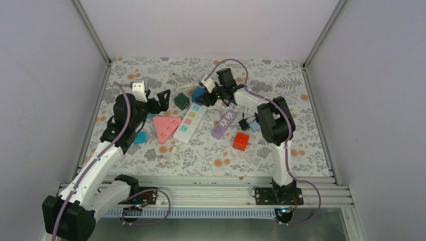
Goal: Insert the plug
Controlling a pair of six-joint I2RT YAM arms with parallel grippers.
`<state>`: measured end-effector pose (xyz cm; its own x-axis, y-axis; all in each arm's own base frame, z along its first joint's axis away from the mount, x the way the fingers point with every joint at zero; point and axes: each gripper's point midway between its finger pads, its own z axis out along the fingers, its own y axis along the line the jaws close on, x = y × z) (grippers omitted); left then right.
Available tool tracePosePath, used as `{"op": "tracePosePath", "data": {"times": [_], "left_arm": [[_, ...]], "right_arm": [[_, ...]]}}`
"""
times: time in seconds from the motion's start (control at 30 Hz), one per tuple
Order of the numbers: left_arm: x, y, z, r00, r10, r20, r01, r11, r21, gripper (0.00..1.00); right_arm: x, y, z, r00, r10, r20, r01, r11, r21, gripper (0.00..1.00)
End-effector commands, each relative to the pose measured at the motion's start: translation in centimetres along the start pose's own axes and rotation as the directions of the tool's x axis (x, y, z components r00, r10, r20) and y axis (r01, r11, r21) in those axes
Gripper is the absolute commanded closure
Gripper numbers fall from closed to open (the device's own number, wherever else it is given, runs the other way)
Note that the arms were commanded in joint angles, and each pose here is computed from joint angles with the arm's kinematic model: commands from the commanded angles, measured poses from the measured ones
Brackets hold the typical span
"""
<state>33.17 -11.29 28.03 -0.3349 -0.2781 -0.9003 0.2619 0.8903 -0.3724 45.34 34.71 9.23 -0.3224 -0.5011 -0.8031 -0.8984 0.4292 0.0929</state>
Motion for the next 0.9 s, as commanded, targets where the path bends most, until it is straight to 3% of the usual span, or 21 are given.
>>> {"op": "tracePosePath", "data": {"times": [0.0,0.5,0.6,0.77,0.87], "left_arm": [[0.0,-0.1,0.1,1.0,0.007,0.007,-0.007,1.0,0.011,0.0],[0.2,-0.1,0.2,1.0,0.002,-0.005,-0.002,1.0,0.012,0.0],[0.1,0.0,0.0,1.0,-0.003,0.004,0.003,1.0,0.007,0.0],[-0.9,-0.4,-0.5,0.999,0.004,0.044,-0.005,1.0,0.017,0.0],[-0.5,-0.2,-0.2,1.0,0.0,0.014,-0.001,1.0,0.007,0.0]], "right_arm": [[4.1,0.3,1.5,0.994,0.016,-0.112,-0.018,1.0,-0.013,0.75],[11.3,-0.4,2.2,0.913,0.129,-0.386,-0.101,0.991,0.092,0.73],[12.1,-0.3,2.5,0.901,0.162,-0.402,-0.107,0.982,0.157,0.73],[11.9,1.8,2.8,0.919,0.169,-0.356,-0.135,0.984,0.121,0.74],[12.3,1.6,2.4,0.915,0.193,-0.355,-0.152,0.979,0.14,0.73]]}}
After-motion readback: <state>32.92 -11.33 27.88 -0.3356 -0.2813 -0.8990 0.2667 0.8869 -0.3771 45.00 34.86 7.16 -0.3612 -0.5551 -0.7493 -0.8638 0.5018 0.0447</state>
